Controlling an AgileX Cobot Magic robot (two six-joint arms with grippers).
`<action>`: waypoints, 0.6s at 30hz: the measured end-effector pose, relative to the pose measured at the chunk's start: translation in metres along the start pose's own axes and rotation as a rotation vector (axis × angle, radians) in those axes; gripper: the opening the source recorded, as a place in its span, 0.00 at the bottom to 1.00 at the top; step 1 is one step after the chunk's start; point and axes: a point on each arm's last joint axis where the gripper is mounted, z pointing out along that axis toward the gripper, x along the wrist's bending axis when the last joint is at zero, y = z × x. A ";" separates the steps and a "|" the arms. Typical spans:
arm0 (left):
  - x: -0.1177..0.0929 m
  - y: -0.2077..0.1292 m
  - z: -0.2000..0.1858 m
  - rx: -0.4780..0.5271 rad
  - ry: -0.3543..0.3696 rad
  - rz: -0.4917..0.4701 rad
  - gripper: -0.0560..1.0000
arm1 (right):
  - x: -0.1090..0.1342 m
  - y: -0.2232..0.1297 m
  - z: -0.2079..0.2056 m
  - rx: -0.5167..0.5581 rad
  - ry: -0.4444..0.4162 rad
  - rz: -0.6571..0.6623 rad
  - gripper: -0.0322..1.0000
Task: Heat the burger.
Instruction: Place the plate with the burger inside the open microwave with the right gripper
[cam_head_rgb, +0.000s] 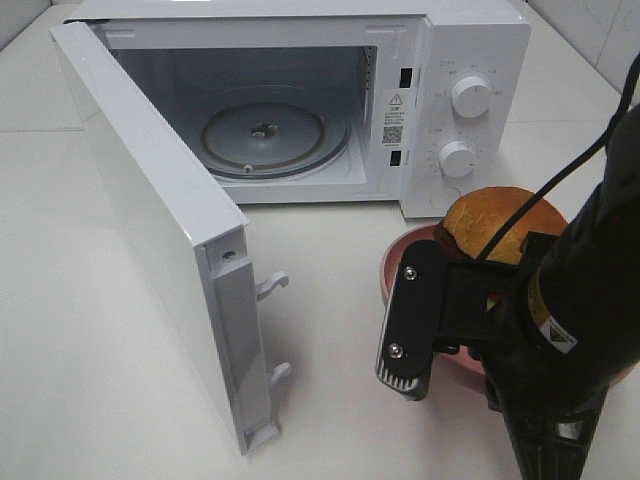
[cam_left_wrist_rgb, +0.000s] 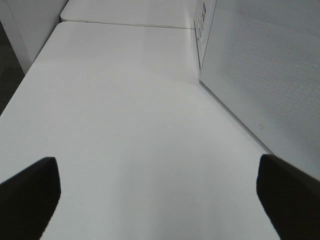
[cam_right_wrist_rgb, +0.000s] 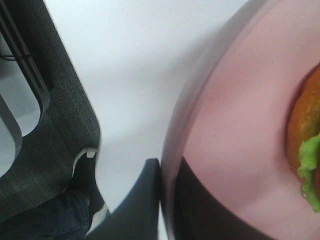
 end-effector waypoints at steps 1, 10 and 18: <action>0.000 0.000 0.000 0.000 0.000 0.000 0.99 | 0.000 0.000 0.000 -0.005 -0.001 0.000 0.07; 0.000 0.000 0.000 0.000 0.000 0.000 0.99 | 0.000 0.004 0.000 -0.040 -0.004 0.082 0.07; 0.000 0.000 0.000 0.000 0.000 0.000 0.99 | -0.002 0.004 0.000 -0.039 -0.025 -0.120 0.07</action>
